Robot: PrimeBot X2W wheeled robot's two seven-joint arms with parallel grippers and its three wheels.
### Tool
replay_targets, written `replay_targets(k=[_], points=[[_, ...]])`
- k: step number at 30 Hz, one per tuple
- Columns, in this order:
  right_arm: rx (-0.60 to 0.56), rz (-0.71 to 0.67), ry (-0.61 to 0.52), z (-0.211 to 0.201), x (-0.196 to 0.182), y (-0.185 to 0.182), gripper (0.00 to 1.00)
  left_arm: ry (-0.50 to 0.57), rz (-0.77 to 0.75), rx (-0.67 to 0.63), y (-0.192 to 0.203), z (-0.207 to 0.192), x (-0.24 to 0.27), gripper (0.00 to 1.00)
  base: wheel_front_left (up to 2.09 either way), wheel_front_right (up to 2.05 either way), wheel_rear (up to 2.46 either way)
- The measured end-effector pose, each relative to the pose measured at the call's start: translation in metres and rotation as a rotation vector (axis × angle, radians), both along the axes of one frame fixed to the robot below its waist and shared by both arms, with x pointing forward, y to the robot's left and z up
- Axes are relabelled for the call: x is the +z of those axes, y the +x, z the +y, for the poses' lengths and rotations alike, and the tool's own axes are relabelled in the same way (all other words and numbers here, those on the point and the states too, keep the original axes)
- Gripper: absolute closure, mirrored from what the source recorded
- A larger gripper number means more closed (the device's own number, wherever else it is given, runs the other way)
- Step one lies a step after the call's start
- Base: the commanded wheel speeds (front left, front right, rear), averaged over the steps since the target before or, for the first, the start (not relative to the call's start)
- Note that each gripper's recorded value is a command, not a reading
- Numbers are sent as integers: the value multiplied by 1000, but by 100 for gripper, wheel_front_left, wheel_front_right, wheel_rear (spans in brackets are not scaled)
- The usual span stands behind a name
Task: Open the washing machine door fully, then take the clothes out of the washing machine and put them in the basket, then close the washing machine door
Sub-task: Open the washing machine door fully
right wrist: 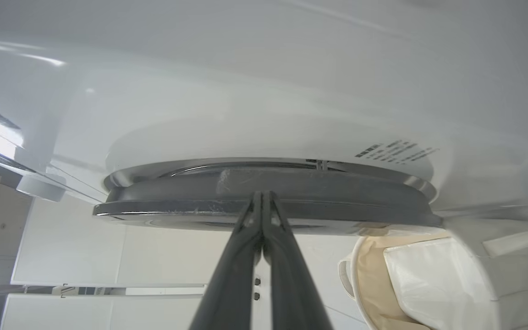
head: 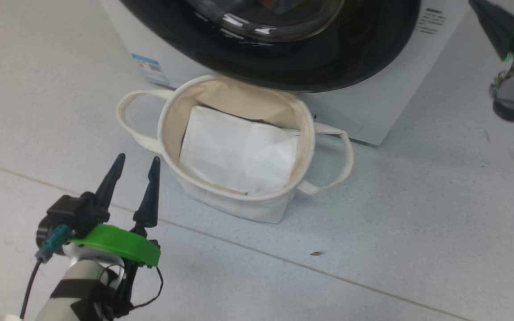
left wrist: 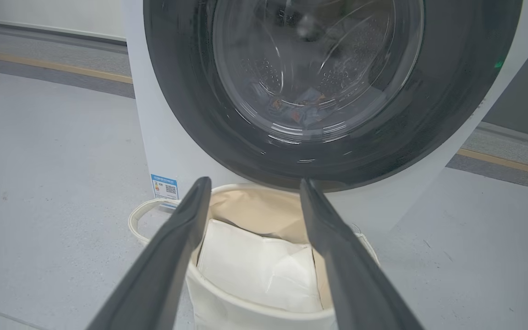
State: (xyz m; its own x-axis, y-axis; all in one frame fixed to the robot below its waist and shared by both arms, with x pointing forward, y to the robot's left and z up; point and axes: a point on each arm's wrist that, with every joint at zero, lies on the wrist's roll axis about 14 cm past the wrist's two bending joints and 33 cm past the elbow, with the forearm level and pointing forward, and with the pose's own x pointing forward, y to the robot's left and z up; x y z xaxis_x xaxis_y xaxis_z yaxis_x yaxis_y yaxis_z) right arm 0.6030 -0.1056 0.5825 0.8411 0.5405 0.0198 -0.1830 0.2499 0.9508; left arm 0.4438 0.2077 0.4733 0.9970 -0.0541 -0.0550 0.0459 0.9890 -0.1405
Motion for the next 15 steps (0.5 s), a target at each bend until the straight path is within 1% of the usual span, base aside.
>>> replay_targets(k=[6, 12, 15], points=[[57, 32, 9, 18, 2, 20, 100, -4, 17, 8, -3, 1, -7, 0, 0, 0, 0], [47, 29, 4, 25, 4, 43, 100, 1, 42, 18, -3, 1, -18, 0, 0, 0, 0], [67, 45, -6, 34, -6, 46, 100, -4, 43, 15, -1, -1, -20, 0, 0, 0, 0]])
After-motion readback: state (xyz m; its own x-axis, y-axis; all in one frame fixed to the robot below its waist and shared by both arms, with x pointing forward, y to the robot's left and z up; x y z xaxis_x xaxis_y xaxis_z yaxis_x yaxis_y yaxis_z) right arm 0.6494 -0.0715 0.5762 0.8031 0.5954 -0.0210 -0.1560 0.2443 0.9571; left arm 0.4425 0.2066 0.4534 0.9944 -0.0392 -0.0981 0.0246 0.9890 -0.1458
